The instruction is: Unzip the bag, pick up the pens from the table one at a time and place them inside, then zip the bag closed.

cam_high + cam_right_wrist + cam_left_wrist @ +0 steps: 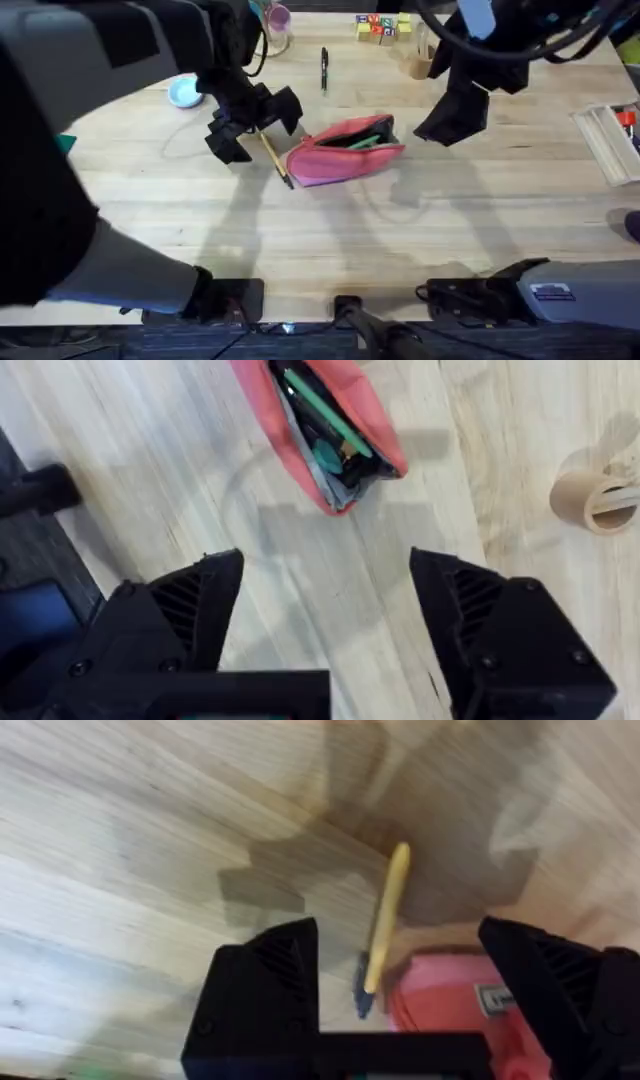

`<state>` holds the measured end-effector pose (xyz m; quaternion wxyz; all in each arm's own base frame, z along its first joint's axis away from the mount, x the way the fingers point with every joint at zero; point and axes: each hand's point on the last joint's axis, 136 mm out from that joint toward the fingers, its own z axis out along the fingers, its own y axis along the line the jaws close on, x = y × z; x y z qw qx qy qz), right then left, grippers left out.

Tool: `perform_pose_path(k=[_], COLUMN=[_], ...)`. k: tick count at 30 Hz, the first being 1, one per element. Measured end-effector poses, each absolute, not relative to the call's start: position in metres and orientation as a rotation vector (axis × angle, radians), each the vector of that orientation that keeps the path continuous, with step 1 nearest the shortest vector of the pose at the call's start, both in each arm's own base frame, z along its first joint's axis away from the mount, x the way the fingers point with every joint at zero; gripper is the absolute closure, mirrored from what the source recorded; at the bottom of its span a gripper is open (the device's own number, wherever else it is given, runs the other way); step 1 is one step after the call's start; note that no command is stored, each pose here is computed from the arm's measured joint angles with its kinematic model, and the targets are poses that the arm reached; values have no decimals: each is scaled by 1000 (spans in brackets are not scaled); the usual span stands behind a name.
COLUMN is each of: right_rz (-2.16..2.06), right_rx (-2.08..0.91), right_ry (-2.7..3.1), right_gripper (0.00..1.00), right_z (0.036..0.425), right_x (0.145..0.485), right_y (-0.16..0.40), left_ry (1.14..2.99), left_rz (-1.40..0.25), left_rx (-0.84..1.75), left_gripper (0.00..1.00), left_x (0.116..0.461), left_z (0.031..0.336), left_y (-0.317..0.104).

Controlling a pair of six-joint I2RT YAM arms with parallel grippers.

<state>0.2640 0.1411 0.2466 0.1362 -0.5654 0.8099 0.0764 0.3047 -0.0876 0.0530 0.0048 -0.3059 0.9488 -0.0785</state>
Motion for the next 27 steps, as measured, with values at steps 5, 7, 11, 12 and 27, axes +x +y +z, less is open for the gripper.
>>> perform_pose_path(k=[5, 7, 11, 12, 27], right_rz=[220, 220, 216, 215, 209], right_rx=[-1636, -1636, -1653, -1659, -1690], right_ry=[2343, 2343, 2329, 2324, 2300], right_gripper=[6, 6, 6, 5, 5], right_z=[247, 247, 247, 247, 247], right_x=[265, 265, 265, 265, 265], right_y=[141, 141, 141, 141, 141], left_ry=[3008, 3008, 3007, 3007, 2982], left_rz=[-169, -153, -99, -84, 5], left_rx=[-970, -960, -914, -900, -807], left_gripper=[6, 6, 6, 6, 203], left_x=[302, 302, 301, 300, 302], left_z=[37, 36, 35, 35, 35], left_y=[-83, -84, -86, -87, -94])
